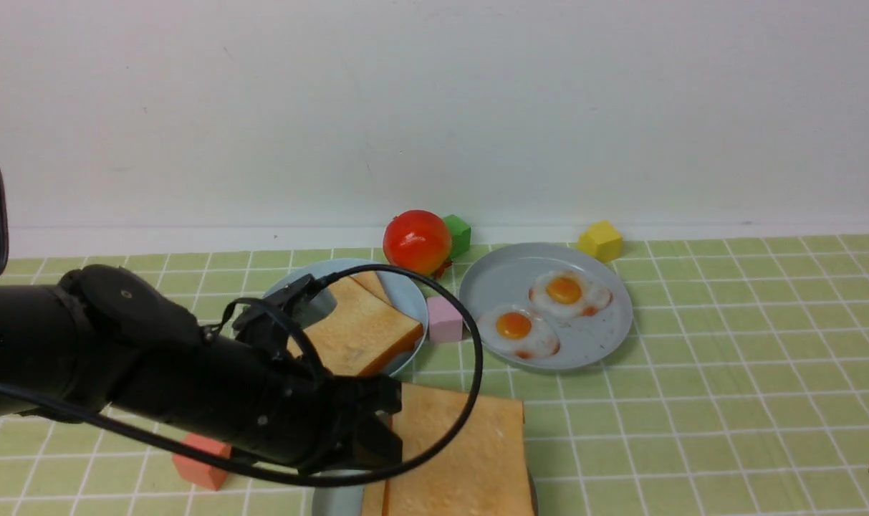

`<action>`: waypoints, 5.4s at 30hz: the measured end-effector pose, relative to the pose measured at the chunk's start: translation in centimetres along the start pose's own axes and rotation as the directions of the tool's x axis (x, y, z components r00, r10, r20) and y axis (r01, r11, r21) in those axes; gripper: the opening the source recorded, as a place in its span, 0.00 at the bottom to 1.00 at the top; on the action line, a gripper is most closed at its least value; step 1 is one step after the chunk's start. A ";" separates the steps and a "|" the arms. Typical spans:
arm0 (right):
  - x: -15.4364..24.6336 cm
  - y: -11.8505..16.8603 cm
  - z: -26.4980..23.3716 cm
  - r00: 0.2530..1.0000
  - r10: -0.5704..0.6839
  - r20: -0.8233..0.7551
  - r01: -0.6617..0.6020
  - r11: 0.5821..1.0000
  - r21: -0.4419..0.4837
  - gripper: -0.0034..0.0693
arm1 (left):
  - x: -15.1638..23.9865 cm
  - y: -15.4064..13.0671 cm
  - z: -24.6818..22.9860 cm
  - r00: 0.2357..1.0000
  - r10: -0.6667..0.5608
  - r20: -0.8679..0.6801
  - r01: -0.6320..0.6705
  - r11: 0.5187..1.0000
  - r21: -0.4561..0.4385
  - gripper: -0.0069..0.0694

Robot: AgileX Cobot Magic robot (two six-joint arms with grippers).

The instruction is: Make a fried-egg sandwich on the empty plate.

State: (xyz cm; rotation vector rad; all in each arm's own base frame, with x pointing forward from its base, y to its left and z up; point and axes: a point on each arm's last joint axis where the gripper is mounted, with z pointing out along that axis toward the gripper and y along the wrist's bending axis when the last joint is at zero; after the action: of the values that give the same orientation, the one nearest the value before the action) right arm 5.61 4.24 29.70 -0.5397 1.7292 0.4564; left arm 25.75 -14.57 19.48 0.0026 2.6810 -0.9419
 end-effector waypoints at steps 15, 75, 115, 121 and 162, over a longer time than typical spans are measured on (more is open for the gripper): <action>3.4 0.0 -0.2 1.000 0.000 -0.014 0.000 1.000 0.003 0.31 | 0.3 1.3 0.1 0.999 -0.010 -0.035 0.005 0.992 -0.129 0.08; 3.6 0.0 -0.1 1.000 0.006 -0.015 -0.006 1.000 0.004 0.38 | 11.3 3.0 -23.0 0.448 0.278 0.850 0.138 0.917 -0.374 0.07; 3.5 0.0 -0.1 1.000 0.007 -0.010 -0.007 1.000 0.005 0.38 | 19.0 11.8 -13.3 0.574 0.378 0.726 0.103 0.847 -0.522 0.07; 3.5 0.0 -0.1 1.000 0.007 -0.010 -0.007 1.000 0.005 0.38 | 19.0 11.8 -13.3 0.574 0.378 0.726 0.103 0.847 -0.522 0.07; 12.5 -1.9 0.7 0.989 0.141 -0.046 -0.117 0.933 0.339 0.38 | 19.0 11.8 -13.3 0.575 0.378 0.726 0.103 0.846 -0.522 0.10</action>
State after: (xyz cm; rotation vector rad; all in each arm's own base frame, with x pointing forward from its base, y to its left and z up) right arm 4.97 1.67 17.35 -0.1984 1.8680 0.2273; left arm 5.11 1.03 16.76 -0.2620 1.8937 -0.0436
